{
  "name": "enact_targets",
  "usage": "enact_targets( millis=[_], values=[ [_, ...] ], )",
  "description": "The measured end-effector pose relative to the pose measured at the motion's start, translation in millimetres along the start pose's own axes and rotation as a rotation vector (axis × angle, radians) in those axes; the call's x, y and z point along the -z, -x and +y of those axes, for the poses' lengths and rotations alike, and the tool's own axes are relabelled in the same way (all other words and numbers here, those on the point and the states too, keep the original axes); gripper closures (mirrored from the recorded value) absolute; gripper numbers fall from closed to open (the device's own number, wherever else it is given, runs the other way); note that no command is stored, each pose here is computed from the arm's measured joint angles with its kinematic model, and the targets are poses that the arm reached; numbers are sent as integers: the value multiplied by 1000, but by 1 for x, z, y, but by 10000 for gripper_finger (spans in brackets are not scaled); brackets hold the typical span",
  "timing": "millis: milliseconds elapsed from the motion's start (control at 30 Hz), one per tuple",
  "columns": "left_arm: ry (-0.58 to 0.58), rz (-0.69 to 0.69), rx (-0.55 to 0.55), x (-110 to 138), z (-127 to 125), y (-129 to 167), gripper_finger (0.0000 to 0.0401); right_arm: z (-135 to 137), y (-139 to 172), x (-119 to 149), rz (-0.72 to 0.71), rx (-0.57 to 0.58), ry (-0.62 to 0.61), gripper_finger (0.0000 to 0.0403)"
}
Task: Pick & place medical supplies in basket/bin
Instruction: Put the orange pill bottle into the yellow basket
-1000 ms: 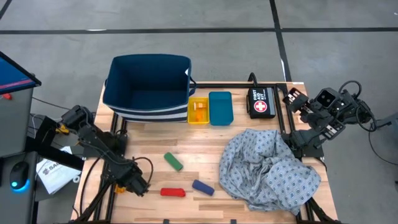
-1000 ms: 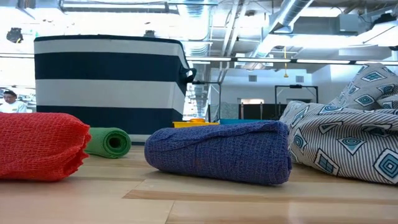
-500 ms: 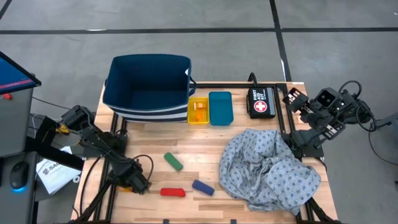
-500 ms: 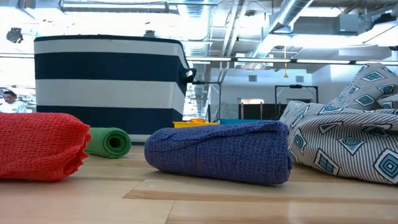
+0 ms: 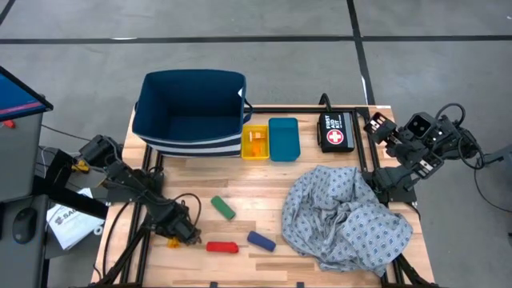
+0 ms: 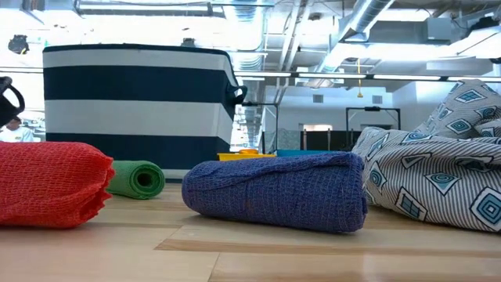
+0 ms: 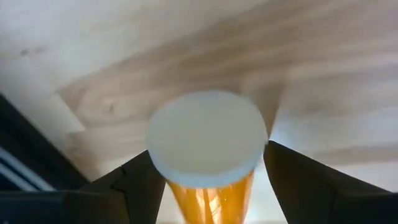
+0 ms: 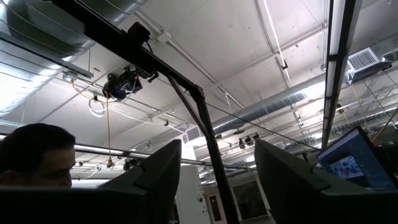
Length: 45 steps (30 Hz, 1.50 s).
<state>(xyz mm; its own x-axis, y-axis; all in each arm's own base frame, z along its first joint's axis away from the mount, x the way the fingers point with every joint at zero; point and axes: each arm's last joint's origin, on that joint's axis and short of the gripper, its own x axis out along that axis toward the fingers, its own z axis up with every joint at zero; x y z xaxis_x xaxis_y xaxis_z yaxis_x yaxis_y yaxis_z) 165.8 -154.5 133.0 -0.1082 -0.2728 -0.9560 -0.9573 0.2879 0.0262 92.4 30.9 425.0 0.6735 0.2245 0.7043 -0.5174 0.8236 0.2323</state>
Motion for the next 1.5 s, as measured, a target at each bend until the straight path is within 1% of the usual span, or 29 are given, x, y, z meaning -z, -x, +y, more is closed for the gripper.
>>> enact_targets(
  millis=[200,300,433,600,733,867,1100,1200,1267,1333,1500],
  values=[
    [31,-34,22,-6,-3,1,149,-1,0,0,-3,8,-1,202],
    [9,-36,25,-7,-3,1,155,-1,0,0,-3,8,-7,202],
    [-31,-43,27,-9,-3,2,169,-1,0,0,-3,8,-8,202],
    [-38,-56,32,-14,-5,3,192,-1,0,0,-3,8,-8,202],
    [-34,-73,42,-19,-7,5,204,-1,0,0,-3,8,-8,202],
    [-42,-90,54,-26,-9,7,203,-1,0,0,-3,8,-8,202],
    [-96,-111,75,-45,-15,14,202,-1,0,0,-3,8,-11,202],
    [-105,-150,102,-56,-17,20,206,-1,0,0,-3,8,-11,202],
    [-104,-204,138,-64,-17,27,207,-1,0,0,-3,7,-11,202],
    [-96,-230,173,-71,-17,36,206,-1,0,0,-3,7,-12,202],
    [-103,-265,309,-83,-14,62,205,-1,0,0,-3,7,-19,202]
  ],
)
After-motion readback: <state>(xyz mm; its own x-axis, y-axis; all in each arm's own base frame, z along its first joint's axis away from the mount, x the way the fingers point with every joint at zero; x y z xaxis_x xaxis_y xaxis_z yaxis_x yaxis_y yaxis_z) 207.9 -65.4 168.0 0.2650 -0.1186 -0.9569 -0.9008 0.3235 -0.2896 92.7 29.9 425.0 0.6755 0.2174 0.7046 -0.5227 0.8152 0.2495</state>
